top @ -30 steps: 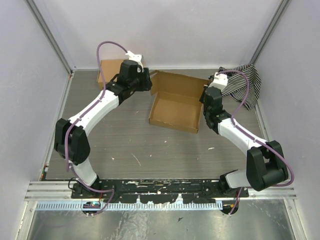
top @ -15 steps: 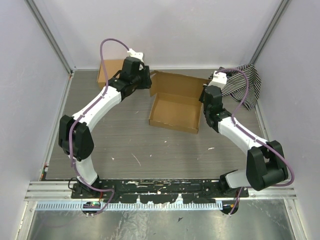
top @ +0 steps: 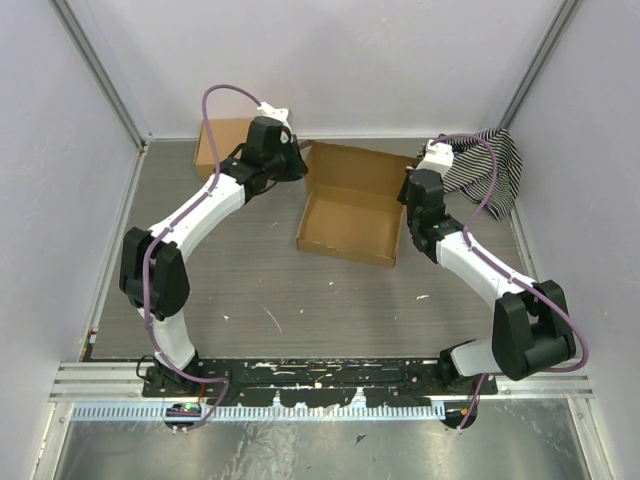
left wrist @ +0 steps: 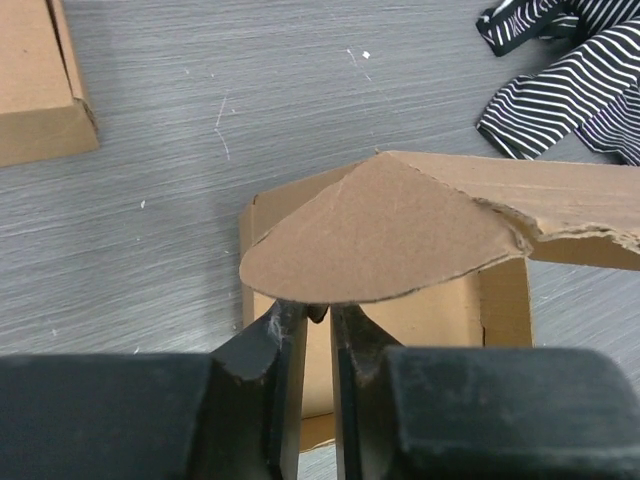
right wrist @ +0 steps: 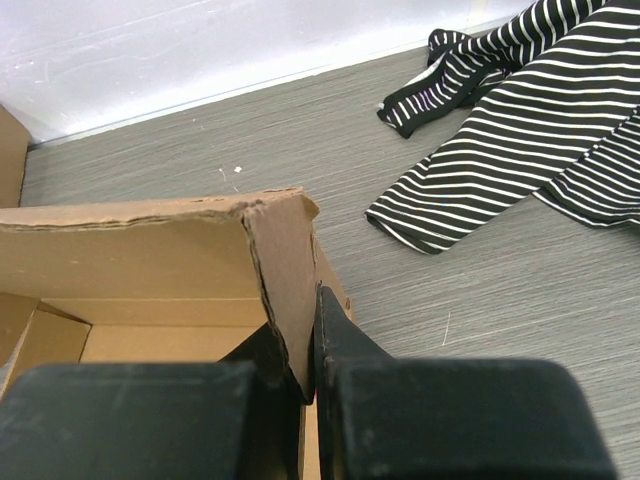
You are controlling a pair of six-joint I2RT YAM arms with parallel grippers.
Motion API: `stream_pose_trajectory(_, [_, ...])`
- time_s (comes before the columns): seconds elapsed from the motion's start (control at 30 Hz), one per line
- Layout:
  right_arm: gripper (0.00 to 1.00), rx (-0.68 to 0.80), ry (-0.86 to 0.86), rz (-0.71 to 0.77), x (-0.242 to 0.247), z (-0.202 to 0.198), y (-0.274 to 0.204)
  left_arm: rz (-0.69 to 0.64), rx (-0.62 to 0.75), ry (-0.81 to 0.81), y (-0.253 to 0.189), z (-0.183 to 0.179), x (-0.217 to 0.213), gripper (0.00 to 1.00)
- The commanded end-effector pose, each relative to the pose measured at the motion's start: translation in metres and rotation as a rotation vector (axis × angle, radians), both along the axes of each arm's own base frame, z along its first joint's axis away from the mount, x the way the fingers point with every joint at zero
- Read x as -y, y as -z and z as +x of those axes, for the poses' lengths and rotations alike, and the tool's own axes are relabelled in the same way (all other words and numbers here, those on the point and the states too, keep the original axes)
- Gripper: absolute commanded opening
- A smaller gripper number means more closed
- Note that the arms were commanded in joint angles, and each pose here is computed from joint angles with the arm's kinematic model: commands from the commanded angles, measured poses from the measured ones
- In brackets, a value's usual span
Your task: Fold the paper box
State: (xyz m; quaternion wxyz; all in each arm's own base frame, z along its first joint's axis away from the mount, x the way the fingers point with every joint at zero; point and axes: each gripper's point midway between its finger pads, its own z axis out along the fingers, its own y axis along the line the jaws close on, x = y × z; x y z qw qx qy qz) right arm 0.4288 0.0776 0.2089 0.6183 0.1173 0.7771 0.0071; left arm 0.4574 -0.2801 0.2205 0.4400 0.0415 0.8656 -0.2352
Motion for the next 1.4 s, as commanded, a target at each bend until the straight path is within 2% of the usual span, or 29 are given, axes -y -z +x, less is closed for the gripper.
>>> stream_pose_trajectory(0.0, [0.01,0.003,-0.020,0.042,-0.009,0.004,-0.008,-0.072,0.009,0.030,-0.006,-0.006,0.011,0.19])
stream_pose_trajectory(0.23, [0.01,-0.049,-0.008,0.050,-0.012,0.010,0.000,-0.124,-0.051,0.044,0.002,-0.016,0.017,0.10])
stream_pose_trajectory(0.4, [0.01,-0.067,0.000,0.057,-0.007,-0.004,0.013,-0.085,-0.068,0.030,0.016,-0.030,0.003,0.10])
stream_pose_trajectory(0.47, [0.01,-0.078,0.000,0.060,-0.007,-0.010,0.018,-0.065,-0.074,0.021,0.021,-0.036,-0.003,0.13])
stream_pose_trajectory(0.8, [0.03,-0.138,-0.005,0.056,-0.005,-0.045,0.036,0.044,-0.098,-0.006,0.027,-0.083,-0.044,0.41])
stream_pose_trajectory(0.87, [0.10,-0.157,-0.008,0.062,-0.005,-0.054,0.039,0.055,-0.085,-0.019,0.022,-0.093,-0.054,0.43])
stream_pose_trajectory(0.97, [0.34,-0.186,-0.012,0.070,-0.004,-0.070,0.039,0.071,-0.060,-0.043,0.012,-0.107,-0.070,0.46])
stream_pose_trajectory(1.0, [0.39,-0.192,-0.015,0.074,-0.003,-0.076,0.036,0.072,-0.048,-0.049,0.008,-0.112,-0.074,0.47])
stream_pose_trajectory(1.1, [0.47,-0.224,-0.014,0.077,0.003,-0.099,0.029,0.068,-0.017,-0.066,0.000,-0.123,-0.085,0.49])
stream_pose_trajectory(1.2, [0.51,-0.218,-0.004,0.089,0.016,-0.128,0.009,0.053,0.025,-0.079,-0.014,-0.129,-0.091,0.52])
stream_pose_trajectory(1.37, [0.59,-0.144,-0.016,0.141,0.030,-0.170,-0.034,0.026,0.053,-0.072,-0.032,-0.126,-0.087,0.55])
